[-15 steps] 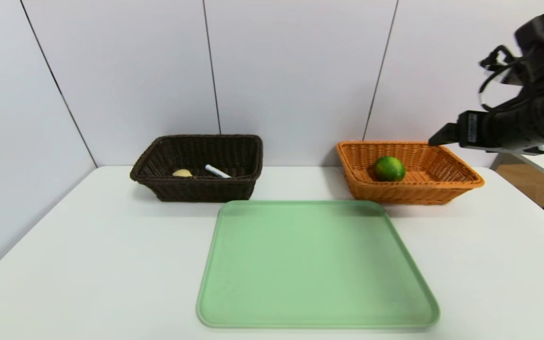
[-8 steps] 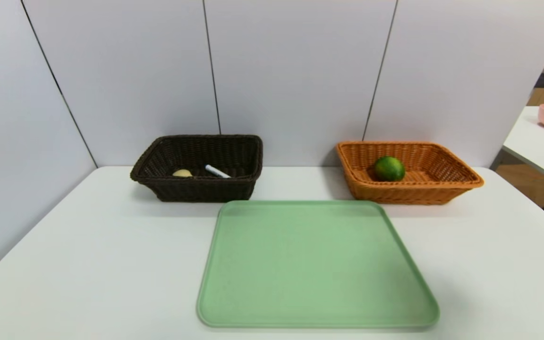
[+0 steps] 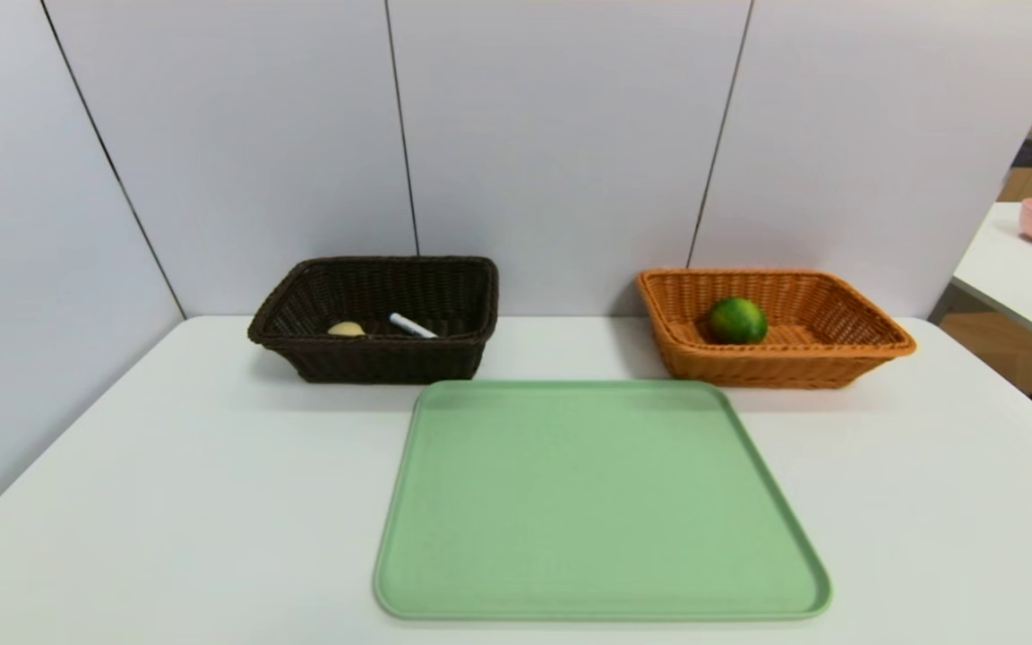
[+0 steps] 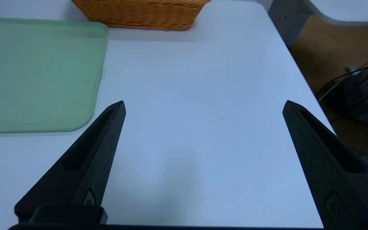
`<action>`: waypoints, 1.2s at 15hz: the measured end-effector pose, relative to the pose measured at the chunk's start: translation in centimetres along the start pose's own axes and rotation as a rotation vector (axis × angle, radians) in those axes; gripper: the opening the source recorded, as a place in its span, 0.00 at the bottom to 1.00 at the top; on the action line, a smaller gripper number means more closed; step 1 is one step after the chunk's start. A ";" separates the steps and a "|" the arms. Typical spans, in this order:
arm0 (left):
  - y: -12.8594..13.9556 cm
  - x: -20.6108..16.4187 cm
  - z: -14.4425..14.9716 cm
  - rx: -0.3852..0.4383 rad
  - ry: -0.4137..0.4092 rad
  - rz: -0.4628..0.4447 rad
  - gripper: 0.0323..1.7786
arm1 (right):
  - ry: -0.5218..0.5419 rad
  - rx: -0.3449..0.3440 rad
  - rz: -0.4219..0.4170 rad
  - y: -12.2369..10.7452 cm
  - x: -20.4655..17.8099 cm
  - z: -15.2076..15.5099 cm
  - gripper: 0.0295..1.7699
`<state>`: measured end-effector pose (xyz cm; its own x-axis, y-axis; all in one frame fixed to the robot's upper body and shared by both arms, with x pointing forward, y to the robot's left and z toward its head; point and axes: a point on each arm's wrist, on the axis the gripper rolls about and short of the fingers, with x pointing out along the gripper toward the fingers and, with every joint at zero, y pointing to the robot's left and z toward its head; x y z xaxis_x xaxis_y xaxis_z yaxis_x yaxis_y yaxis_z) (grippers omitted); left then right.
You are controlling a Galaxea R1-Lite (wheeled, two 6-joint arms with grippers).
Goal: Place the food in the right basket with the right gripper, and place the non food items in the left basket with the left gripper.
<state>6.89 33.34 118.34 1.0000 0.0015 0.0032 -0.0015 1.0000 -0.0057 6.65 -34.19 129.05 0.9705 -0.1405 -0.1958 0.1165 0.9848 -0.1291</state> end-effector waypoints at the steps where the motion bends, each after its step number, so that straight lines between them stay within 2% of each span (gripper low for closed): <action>1: 0.0 0.0 0.0 0.000 0.000 0.000 0.95 | -0.050 -0.015 -0.017 0.2 0.1 -1.1 0.96; 3: 0.0 0.0 0.0 0.000 0.000 0.000 0.95 | -0.149 -0.028 -0.036 0.5 0.5 -2.8 0.96; 5: 0.0 0.0 0.0 0.000 0.000 0.000 0.95 | -0.242 -0.044 -0.019 0.8 0.6 -4.4 0.96; 9: 0.0 0.0 0.0 0.000 0.000 -0.001 0.95 | -0.289 -0.048 0.007 1.4 1.5 -8.1 0.96; 11: 0.0 0.0 0.0 0.000 0.000 0.000 0.95 | -0.347 -0.039 0.031 1.5 1.8 -8.6 0.96; 15: 0.0 0.0 0.0 0.000 0.000 0.000 0.95 | -0.266 -0.015 0.122 1.9 2.2 -9.9 0.96; 18: 0.0 0.0 0.0 0.000 0.000 0.000 0.95 | -0.218 -0.014 0.138 2.0 2.3 -10.4 0.96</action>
<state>6.89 33.34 118.34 1.0000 0.0011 0.0032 -0.0010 1.0000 -0.0057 6.89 -33.61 118.25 0.9997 0.0226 0.0017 -0.0221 0.9913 -0.1299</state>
